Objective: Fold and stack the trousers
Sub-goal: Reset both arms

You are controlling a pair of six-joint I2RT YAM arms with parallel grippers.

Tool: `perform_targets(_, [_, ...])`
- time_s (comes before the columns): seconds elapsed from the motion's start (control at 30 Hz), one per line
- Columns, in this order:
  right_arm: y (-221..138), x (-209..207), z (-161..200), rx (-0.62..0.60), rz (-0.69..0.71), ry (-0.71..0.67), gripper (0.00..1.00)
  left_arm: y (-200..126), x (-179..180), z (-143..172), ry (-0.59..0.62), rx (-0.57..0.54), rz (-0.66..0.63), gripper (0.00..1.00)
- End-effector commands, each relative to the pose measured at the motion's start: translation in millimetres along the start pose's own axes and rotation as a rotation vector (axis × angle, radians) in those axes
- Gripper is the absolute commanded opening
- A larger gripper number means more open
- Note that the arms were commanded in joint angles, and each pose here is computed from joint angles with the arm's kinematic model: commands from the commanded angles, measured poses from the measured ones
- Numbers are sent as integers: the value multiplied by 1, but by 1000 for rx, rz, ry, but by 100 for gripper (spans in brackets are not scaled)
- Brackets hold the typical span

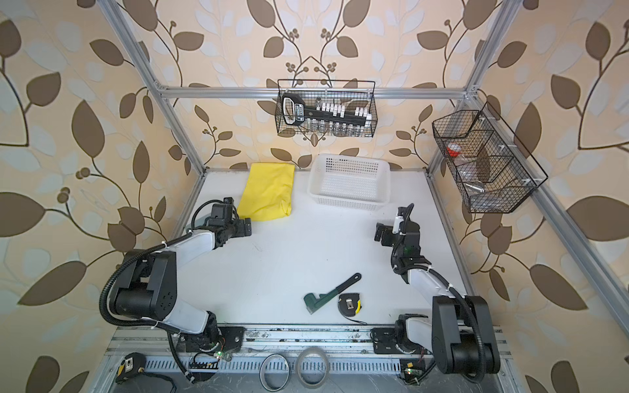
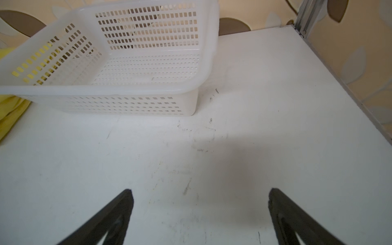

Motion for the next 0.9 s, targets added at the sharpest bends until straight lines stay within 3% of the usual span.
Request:
perform_targets(0.0, [-2,-2,-15,-182,-1,-48,100,-14,5,-35,-15,-232,45,99])
perform_targets(0.1, [-3,5,-4,-240,-97,-87,100,-19,4,-32,-25,-254,59,99])
perform_targets(0.3, [-12,9,9,-302,-125,-125,100,-29,5,-13,-85,-248,93,99])
perform_targets(0.37, [-11,8,11,-275,-120,-130,100,-21,4,3,-84,-260,96,99])
perform_targets(0.7, [-10,6,9,-282,-76,-110,100,-14,6,4,-82,-243,157,99])
perform_targets(0.87, [-10,6,8,-281,-85,-106,100,-14,14,4,-55,-253,93,99])
Point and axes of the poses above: each gripper's point midway between its finger pads, its own y axis out along the fingers, its own x axis along the line the jaws close on, z = x × y, the point moved 8 cm from there along -y, back along the fingers, and after that the axes turned 7 degrees about y, right-handed, at the moved point
